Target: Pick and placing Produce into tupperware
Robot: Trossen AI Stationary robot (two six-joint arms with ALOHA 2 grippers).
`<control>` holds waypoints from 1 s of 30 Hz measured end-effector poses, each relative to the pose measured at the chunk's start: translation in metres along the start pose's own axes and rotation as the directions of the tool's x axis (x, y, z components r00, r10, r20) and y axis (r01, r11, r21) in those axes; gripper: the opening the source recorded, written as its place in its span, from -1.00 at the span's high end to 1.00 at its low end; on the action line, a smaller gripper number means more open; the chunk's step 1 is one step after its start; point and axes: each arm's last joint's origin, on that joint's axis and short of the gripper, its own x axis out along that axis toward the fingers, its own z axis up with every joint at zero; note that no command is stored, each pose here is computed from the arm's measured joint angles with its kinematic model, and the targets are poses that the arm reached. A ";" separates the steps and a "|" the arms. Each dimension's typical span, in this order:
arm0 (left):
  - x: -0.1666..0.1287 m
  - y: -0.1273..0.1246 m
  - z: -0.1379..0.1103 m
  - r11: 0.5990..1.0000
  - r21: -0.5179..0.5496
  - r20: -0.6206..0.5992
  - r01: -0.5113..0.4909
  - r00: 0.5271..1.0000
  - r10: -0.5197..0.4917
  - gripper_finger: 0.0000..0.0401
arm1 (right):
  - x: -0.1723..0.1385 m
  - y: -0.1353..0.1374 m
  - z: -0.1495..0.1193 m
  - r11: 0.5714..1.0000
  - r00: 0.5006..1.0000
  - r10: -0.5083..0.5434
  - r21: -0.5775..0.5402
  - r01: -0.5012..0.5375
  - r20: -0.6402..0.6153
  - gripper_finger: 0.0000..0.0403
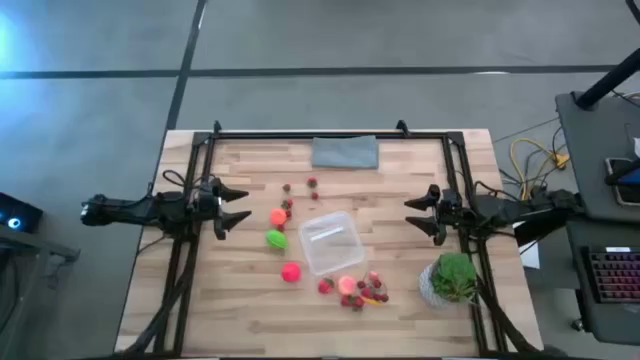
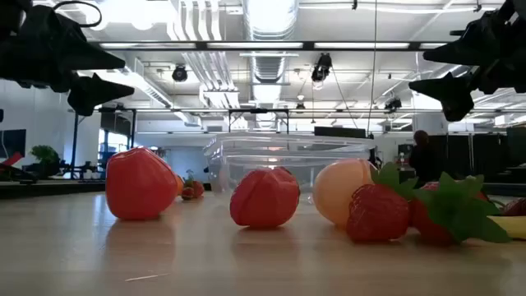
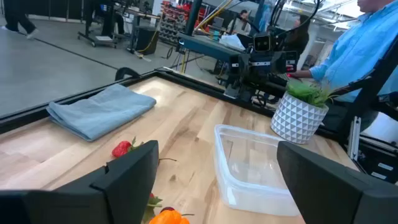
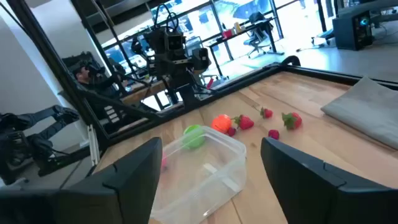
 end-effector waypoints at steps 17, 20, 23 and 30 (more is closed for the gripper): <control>0.000 0.000 0.000 1.000 0.000 0.000 0.000 1.000 0.000 -0.56 | 0.000 0.000 0.000 1.000 1.000 0.001 0.000 -0.001 0.000 -0.32; 0.000 0.000 0.000 1.000 0.000 0.000 0.000 1.000 0.000 -0.56 | 0.000 0.000 0.000 1.000 1.000 0.000 0.000 0.000 0.000 -0.34; 0.000 0.000 0.000 1.000 0.000 0.000 0.000 1.000 0.000 -0.56 | 0.000 0.000 0.000 1.000 1.000 0.001 0.000 -0.001 0.001 -0.35; 0.000 0.000 0.000 1.000 0.000 0.000 0.000 1.000 0.000 -0.56 | 0.000 0.000 0.000 1.000 1.000 0.001 0.000 -0.001 0.000 -0.34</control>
